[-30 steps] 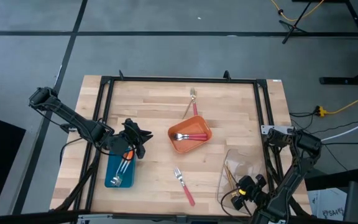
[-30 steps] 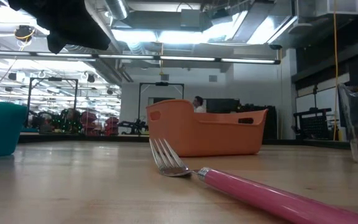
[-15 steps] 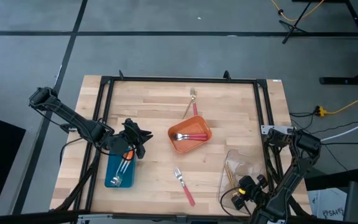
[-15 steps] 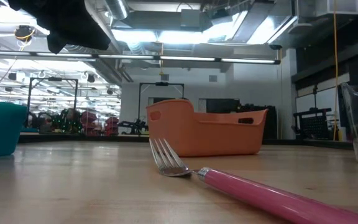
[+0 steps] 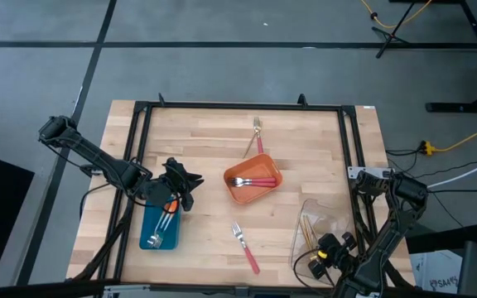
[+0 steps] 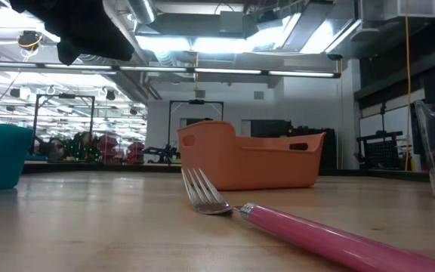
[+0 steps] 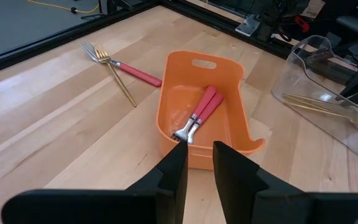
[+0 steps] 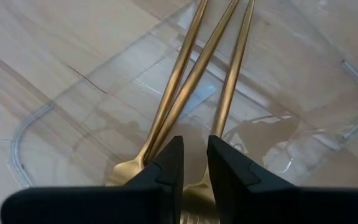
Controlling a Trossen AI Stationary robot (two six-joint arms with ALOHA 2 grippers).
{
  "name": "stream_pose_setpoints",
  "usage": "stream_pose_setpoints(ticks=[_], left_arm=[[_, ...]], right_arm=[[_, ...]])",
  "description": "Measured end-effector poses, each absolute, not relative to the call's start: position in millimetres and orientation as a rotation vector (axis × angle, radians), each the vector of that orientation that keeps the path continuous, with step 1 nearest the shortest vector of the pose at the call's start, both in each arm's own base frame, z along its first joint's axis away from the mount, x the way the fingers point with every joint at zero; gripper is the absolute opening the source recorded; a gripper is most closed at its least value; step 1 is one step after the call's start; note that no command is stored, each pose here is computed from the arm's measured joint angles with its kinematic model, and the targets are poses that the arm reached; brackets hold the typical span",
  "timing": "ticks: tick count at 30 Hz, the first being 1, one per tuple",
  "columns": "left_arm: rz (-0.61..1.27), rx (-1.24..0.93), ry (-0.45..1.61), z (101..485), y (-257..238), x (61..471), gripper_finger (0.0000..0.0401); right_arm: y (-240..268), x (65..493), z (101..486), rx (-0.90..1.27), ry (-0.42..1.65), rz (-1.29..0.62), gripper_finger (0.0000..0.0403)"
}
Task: Sort silverware by color (type)
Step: Put the pink fork into the orange bin
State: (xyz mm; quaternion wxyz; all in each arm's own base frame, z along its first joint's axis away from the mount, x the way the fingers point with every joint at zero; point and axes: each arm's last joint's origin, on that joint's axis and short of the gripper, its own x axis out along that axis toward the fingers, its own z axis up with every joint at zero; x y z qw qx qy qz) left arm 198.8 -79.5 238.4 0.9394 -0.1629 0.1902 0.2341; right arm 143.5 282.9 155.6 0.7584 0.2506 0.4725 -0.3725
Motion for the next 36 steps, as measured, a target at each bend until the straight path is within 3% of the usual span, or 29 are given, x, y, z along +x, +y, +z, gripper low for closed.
stream_pose_setpoints(ticks=[25, 30, 36], left_arm=[[0.478, -0.332, 0.388, 238, -79, 199, 0.007], [0.478, -0.333, 0.388, 238, -79, 199, 0.007], [0.478, -0.332, 0.388, 238, -79, 199, 0.007]], right_arm=[[296, 154, 255, 0.475, 0.965, -0.833, 0.0065], [292, 171, 270, 0.466, 0.895, -0.777, 0.0065], [278, 205, 279, 0.4, 0.95, -0.72, 0.0065]])
